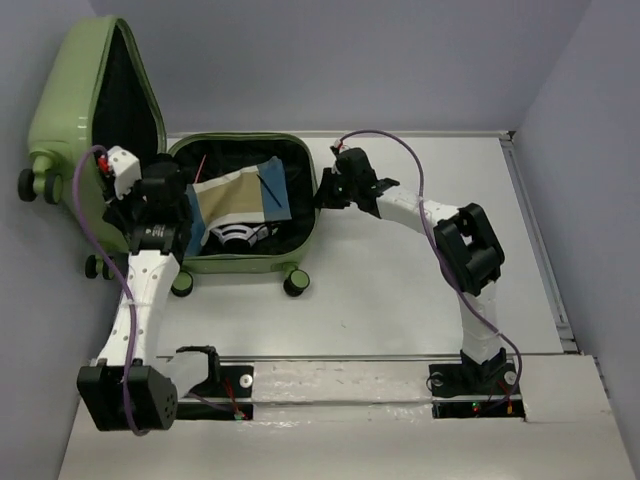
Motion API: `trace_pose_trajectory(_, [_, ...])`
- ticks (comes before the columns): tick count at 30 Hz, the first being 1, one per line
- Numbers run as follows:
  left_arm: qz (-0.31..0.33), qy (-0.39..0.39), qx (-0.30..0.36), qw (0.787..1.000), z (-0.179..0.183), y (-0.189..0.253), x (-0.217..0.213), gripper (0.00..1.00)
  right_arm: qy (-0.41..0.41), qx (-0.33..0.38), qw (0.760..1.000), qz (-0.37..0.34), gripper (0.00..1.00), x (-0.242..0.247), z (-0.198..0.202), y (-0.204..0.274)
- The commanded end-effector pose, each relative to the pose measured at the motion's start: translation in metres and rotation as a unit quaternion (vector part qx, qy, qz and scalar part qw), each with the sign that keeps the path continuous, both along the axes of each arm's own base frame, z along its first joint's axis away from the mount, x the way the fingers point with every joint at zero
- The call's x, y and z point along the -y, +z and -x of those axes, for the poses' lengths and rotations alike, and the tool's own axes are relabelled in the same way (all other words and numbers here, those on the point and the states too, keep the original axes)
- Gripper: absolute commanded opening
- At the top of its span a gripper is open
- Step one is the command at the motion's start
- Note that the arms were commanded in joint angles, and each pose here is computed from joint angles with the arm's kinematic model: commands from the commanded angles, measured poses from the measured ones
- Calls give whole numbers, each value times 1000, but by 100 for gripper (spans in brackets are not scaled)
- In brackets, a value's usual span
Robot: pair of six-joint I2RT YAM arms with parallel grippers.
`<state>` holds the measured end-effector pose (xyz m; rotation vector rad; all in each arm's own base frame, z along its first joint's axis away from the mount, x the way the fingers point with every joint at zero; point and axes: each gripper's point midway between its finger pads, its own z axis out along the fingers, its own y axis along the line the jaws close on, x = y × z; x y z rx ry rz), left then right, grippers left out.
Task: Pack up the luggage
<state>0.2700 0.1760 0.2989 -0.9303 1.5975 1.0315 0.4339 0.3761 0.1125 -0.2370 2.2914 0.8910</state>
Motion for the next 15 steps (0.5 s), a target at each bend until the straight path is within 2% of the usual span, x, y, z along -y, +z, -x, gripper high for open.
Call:
trace_pose_trajectory(1, [-16,-102,25,994,-13,0,68,6,28,20,999,-11,7,-18,0,1])
trace_pose_trajectory(3, [-8,-145,39,989,-10,-5,92,6,27,18,999,-14,7,-18,1,0])
trace_pose_trajectory(4, [-4,-197,43,979,-14,-7,122,6,26,18,999,-17,7,-18,1,1])
trace_pose_trajectory(6, [6,-243,54,968,-8,-10,151,6,26,18,999,-19,7,-17,3,2])
trace_pose_trajectory(7, [6,-306,58,950,-3,-8,190,6,25,19,999,-19,7,-17,3,3])
trace_pose_trajectory(10, [11,-383,75,921,13,-4,243,6,23,23,999,-15,7,-13,5,6])
trace_pose_trajectory(11, [18,-439,73,896,22,-1,277,6,17,24,1000,-8,7,-8,7,4])
trace_pose_trajectory(13, [35,-491,76,867,29,6,314,6,9,24,1000,-4,7,5,6,4])
trace_pose_trajectory(14, [31,-514,64,855,32,4,336,9,-3,20,1000,-2,7,21,0,3])
trace_pose_trajectory(15, [45,-550,74,831,43,20,362,21,-9,14,1000,2,7,34,4,0])
